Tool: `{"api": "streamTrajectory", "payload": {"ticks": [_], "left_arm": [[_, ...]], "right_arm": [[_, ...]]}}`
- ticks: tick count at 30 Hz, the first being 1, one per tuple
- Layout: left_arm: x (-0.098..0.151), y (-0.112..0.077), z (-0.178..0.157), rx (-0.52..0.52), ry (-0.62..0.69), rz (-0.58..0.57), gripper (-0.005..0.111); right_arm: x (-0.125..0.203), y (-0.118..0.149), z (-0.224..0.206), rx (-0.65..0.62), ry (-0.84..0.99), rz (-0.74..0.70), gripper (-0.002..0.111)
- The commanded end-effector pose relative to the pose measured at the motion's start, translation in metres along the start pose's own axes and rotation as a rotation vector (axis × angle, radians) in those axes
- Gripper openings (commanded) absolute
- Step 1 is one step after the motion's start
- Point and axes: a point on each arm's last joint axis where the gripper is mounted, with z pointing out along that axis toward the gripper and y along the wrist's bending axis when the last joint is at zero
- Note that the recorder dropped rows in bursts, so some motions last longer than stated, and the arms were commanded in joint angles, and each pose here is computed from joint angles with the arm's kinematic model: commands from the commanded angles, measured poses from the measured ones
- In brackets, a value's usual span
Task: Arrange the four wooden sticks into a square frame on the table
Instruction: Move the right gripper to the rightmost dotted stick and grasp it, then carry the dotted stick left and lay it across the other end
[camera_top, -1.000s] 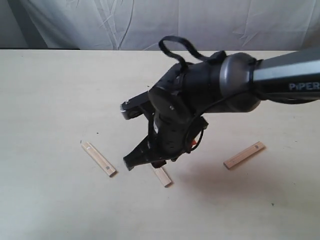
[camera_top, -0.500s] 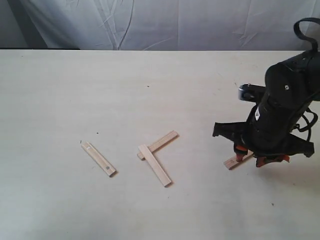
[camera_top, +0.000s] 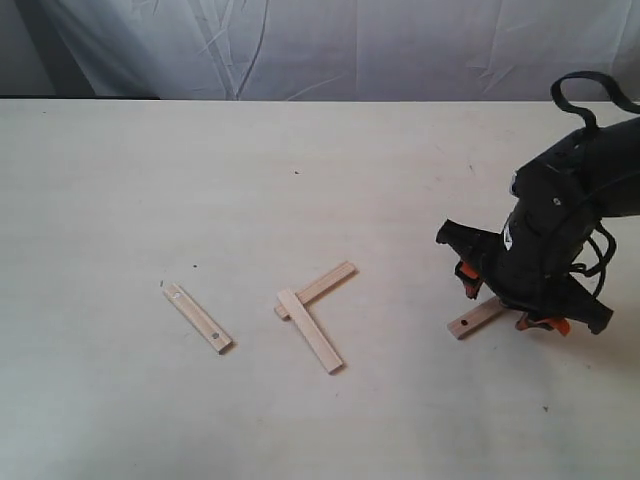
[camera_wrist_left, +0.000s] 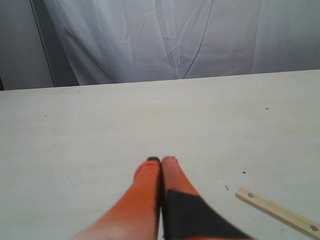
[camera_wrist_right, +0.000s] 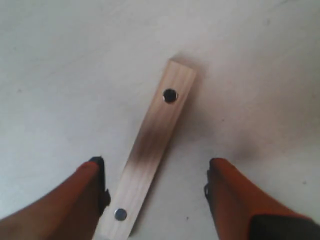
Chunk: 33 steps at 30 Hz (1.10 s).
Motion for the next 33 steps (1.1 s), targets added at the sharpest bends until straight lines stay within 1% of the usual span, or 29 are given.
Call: {"api": "streamTrajectory", "payload": {"ticks": [1,9,11,13,14,15,16,17,20,21,22,23,24,28,33], "left_arm": [[0.0,0.0,0.0,-0.003,-0.012,-0.005,0.0],[0.0,0.0,0.0,-0.003,-0.012,-0.005,0.0],[0.0,0.0,0.0,-0.003,-0.012,-0.005,0.0],[0.0,0.0,0.0,-0.003,-0.012,-0.005,0.0],[0.0,0.0,0.0,-0.003,-0.012,-0.005,0.0],[0.0,0.0,0.0,-0.003,-0.012,-0.005,0.0],[0.0,0.0,0.0,-0.003,-0.012,-0.005,0.0],[0.0,0.0,0.0,-0.003,-0.012,-0.005,0.0],[0.0,0.0,0.0,-0.003,-0.012,-0.005,0.0],[0.0,0.0,0.0,-0.003,-0.012,-0.005,0.0],[0.0,0.0,0.0,-0.003,-0.012,-0.005,0.0],[0.0,0.0,0.0,-0.003,-0.012,-0.005,0.0],[0.0,0.0,0.0,-0.003,-0.012,-0.005,0.0],[0.0,0.0,0.0,-0.003,-0.012,-0.005,0.0],[0.0,0.0,0.0,-0.003,-0.012,-0.005,0.0]], "right_arm": [[-0.002,-0.001,0.009,0.012,-0.009,0.0,0.058],[-0.001,0.001,0.019,0.009,-0.002,-0.003,0.058],[0.0,-0.001,0.02,0.033,0.003,-0.012,0.058],[-0.001,-0.005,0.02,0.078,-0.004,-0.053,0.046],[0.0,-0.008,0.021,0.114,0.003,-0.058,0.033],[0.0,-0.01,0.021,0.139,0.004,-0.069,0.017],[-0.001,-0.011,0.021,0.149,0.002,-0.076,0.009],[-0.001,-0.012,0.02,0.158,0.0,-0.118,-0.001],[-0.004,-0.011,0.01,0.139,-0.014,-0.232,0.0],[-0.007,-0.007,0.002,0.091,-0.038,-0.33,0.0],[-0.008,-0.005,-0.003,0.064,-0.053,-0.384,0.0],[-0.009,-0.002,-0.012,0.015,-0.081,-0.488,0.0],[-0.01,-0.001,-0.016,-0.007,-0.092,-0.54,0.0],[-0.008,0.005,-0.032,-0.099,-0.126,-0.819,0.0],[0.001,0.017,-0.038,-0.234,-0.095,-0.948,0.0]]}}
